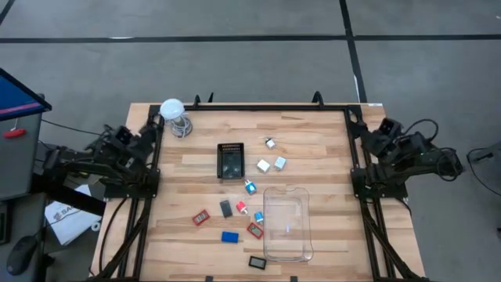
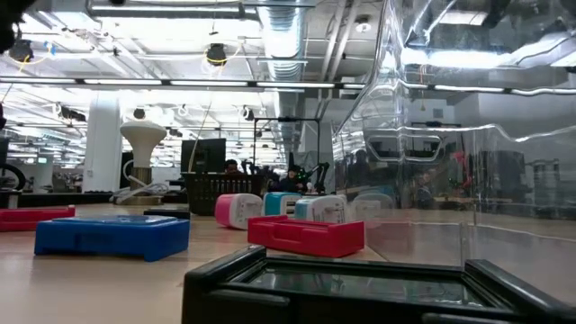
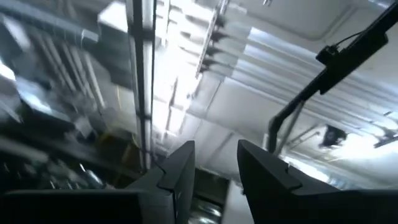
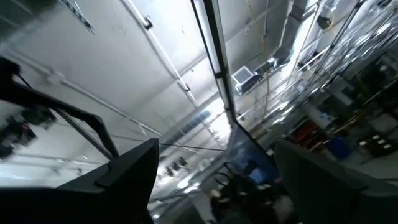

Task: Pick & Place Office items
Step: Put the white black charger adapter into the transparent bin

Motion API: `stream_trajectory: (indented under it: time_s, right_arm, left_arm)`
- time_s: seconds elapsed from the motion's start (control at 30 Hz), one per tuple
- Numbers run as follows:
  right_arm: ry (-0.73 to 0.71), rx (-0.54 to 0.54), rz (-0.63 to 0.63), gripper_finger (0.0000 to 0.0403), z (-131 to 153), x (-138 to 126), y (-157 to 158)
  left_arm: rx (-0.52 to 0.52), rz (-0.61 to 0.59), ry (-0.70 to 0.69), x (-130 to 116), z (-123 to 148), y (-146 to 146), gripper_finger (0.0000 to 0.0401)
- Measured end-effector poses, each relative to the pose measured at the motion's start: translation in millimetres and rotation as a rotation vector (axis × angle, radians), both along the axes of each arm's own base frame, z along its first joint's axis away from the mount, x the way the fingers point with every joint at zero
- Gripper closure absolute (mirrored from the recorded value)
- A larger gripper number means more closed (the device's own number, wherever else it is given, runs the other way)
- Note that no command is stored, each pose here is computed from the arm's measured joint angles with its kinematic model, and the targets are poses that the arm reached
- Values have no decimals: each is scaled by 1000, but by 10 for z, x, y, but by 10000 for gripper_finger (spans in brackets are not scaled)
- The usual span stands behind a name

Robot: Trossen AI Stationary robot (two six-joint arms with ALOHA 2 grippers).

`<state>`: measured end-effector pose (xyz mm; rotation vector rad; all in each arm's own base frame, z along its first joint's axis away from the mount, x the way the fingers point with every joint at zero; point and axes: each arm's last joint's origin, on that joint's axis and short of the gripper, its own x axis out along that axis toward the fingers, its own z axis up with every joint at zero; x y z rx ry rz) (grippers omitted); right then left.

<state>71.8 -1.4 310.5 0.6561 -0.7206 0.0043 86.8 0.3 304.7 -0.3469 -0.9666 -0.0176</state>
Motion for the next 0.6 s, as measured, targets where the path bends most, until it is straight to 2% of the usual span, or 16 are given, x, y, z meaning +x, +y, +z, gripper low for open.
stream_trajectory:
  time_s: [0.2, 0.3, 0.43, 0.5, 0.6]
  right_arm:
    - [-21, -7, -63, 92, 301, 10, -19]
    - [-37, -9, -127, 92, 456, -1, -41]
    - [-40, 101, -169, 92, 582, 14, -81]
    - [-8, 120, -132, 92, 589, 59, -83]
    - [17, 71, 40, 92, 575, 155, -44]
  left_arm:
    - [60, 210, 21, 81, 608, 16, 284]
    - [111, 259, 127, 143, 903, 13, 284]
    - [157, 318, 322, 222, 1259, 19, 284]
    - [174, 361, 428, 260, 1388, 28, 284]
    - [179, 439, 582, 304, 1473, 48, 284]
